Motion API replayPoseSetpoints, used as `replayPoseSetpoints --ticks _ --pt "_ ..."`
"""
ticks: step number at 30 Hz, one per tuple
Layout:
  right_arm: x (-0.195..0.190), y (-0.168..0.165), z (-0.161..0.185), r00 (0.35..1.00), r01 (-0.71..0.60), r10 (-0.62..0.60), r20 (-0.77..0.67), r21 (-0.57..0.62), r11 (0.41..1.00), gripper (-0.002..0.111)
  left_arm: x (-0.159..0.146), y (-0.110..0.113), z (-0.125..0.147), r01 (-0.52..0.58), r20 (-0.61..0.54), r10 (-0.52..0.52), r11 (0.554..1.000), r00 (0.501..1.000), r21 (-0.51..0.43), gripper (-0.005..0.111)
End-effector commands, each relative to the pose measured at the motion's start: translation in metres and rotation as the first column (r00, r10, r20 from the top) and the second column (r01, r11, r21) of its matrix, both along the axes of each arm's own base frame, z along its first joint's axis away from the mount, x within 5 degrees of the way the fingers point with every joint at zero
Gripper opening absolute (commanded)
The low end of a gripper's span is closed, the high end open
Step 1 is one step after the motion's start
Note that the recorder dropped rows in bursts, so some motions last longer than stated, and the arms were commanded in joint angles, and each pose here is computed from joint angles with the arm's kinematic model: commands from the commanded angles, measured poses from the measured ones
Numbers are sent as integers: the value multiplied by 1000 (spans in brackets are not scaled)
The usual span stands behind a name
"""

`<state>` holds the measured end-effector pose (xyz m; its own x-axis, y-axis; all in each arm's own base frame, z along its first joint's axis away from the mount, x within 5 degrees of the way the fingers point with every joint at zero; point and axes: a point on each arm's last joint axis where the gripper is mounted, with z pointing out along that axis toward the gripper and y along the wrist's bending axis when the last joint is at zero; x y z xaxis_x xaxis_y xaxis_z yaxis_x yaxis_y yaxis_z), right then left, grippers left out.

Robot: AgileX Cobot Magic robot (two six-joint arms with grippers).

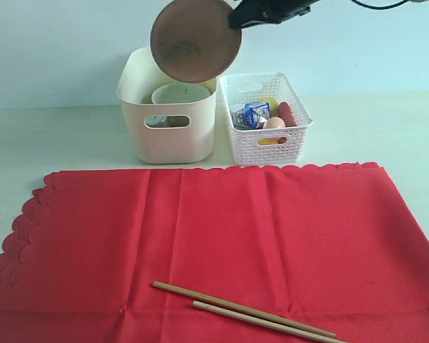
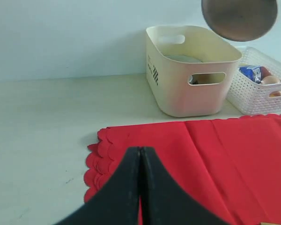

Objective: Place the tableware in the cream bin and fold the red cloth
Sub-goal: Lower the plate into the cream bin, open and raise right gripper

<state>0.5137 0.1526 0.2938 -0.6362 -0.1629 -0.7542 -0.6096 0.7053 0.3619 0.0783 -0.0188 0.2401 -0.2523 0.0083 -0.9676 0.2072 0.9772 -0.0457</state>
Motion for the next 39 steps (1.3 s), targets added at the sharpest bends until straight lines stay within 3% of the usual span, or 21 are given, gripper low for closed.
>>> replayPoseSetpoints --ticks 1,10,18,26,28,35,36,39 --pt "10 24 -9 995 36 -32 95 -44 998 0 1 0 0 -10 3 10 1000 1000 -15 0" --pt "17 49 -28 976 1 19 216 -92 996 0 1 0 0 -10 4 10 1000 1000 -15 0" --pt "22 50 -47 977 -16 41 210 -122 992 1 1 0 0 -10 4 10 1000 1000 -17 0" --pt "21 51 -60 982 -51 77 173 -149 988 39 1 0 0 -10 4 10 1000 1000 -17 0" --pt "18 49 -50 981 -60 86 172 -151 987 43 1 0 0 -10 4 10 1000 1000 -17 0" --pt "-11 32 9 993 -46 73 96 -254 966 40 1 0 0 -10 4 10 1000 1000 -17 0" --pt "-16 30 16 995 -39 63 82 -262 964 36 1 0 0 -10 4 10 1000 1000 -17 0" --pt "-30 21 36 999 -5 15 31 -311 950 7 1 0 2 -17 11 18 998 1000 -57 0"
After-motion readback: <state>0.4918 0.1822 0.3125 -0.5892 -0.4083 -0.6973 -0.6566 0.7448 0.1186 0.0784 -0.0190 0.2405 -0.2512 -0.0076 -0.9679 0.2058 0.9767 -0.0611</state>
